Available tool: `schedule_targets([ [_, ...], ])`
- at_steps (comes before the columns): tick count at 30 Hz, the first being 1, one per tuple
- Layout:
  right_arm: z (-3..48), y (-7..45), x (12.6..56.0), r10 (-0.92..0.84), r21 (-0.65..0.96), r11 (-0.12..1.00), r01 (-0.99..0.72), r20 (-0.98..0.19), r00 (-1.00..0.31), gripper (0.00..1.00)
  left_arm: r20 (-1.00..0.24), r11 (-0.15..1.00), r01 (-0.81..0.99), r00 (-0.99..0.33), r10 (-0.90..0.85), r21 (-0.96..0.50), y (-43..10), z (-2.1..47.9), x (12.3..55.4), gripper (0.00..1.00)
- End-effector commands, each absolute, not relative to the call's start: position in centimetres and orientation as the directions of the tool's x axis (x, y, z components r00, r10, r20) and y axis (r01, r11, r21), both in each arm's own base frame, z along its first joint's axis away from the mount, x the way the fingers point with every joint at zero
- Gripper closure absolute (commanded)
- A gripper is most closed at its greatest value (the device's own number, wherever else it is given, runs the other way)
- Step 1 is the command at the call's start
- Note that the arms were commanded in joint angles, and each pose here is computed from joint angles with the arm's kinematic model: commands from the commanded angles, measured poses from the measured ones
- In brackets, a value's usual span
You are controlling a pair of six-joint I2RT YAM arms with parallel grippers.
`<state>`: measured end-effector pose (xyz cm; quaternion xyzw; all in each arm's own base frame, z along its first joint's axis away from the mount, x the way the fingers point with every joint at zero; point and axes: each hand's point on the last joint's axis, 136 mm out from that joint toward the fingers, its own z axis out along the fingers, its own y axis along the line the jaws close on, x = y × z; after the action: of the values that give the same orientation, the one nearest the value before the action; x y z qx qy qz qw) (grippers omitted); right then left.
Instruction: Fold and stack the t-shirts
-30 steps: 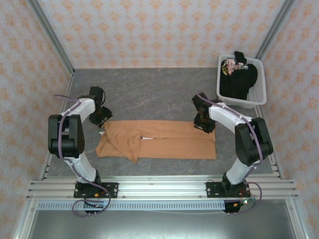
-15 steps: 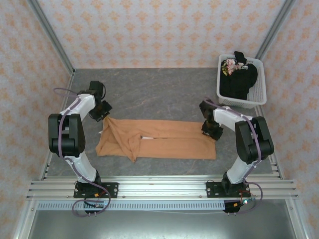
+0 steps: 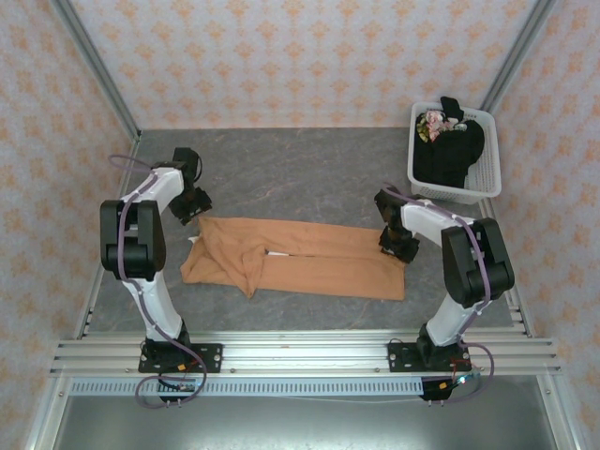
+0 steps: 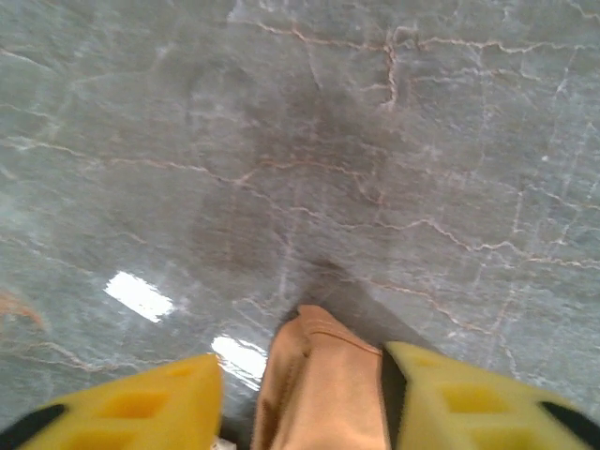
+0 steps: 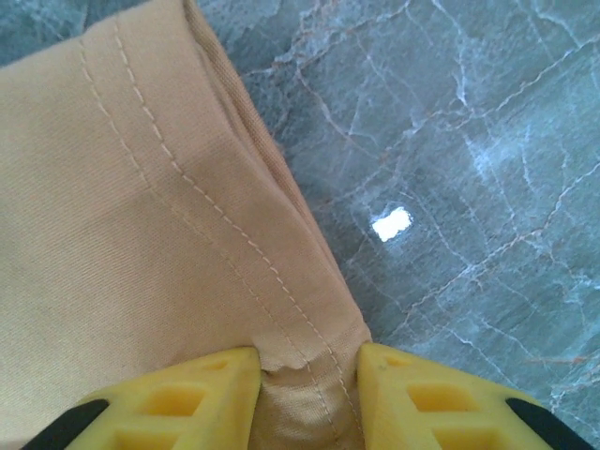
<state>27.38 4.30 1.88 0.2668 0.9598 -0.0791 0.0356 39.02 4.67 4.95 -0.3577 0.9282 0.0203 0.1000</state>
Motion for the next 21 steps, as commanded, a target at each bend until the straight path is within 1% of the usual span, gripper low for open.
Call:
schedule_targets([
  [1,3.5,4.2,28.6,0.479,-0.109,0.860,0.498,-0.163,-0.863,0.64,-0.325,0.728,-0.686,-0.687,-0.650,-0.005,5.7,9.7,38.2,0.44],
  [3,4.8,4.4,29.2,0.464,-0.080,0.871,0.485,-0.190,-0.865,0.62,-0.343,0.715,-0.699,-0.665,-0.664,-0.029,4.6,11.4,36.3,0.44],
  [5,6.0,4.8,29.8,0.444,-0.050,0.885,0.463,-0.213,-0.870,0.59,-0.300,0.693,-0.717,-0.647,-0.701,-0.074,2.4,11.8,33.4,0.45],
  [8,7.8,5.9,30.3,0.410,0.005,0.907,0.422,-0.244,-0.879,0.57,-0.190,0.641,-0.753,-0.615,-0.766,-0.147,-1.7,10.6,27.9,0.52],
  [10,8.7,6.7,30.4,0.393,0.042,0.917,0.396,-0.252,-0.884,0.57,-0.120,0.608,-0.765,-0.597,-0.794,-0.212,-5.0,9.2,24.8,0.58],
  [12,9.2,7.5,30.4,0.376,0.064,0.926,0.373,-0.256,-0.890,0.57,-0.089,0.613,-0.744,-0.614,-0.784,-0.266,-7.8,8.2,22.9,0.63],
  [13,9.4,7.9,30.3,0.369,0.073,0.929,0.363,-0.256,-0.894,0.57,-0.082,0.627,-0.725,-0.634,-0.769,-0.285,-9.0,7.8,22.2,0.63],
  [15,9.4,8.5,30.1,0.357,0.085,0.934,0.346,-0.248,-0.901,0.57,-0.093,0.699,-0.642,-0.712,-0.696,-0.314,-11.5,7.2,21.2,0.62],
  [18,9.1,8.9,29.7,0.346,0.088,0.938,0.335,-0.235,-0.908,0.57,-0.143,0.825,-0.507,-0.823,-0.549,-0.251,-13.0,6.8,19.5,0.62],
  [19,9.0,8.9,29.6,0.343,0.087,0.939,0.332,-0.231,-0.910,0.57,-0.149,0.850,-0.472,-0.847,-0.511,-0.234,-13.4,6.7,19.1,0.61],
  [21,8.9,9.0,29.5,0.343,0.089,0.939,0.331,-0.228,-0.911,0.57,-0.143,0.885,-0.401,-0.886,-0.440,-0.238,-14.7,6.1,18.5,0.55],
])
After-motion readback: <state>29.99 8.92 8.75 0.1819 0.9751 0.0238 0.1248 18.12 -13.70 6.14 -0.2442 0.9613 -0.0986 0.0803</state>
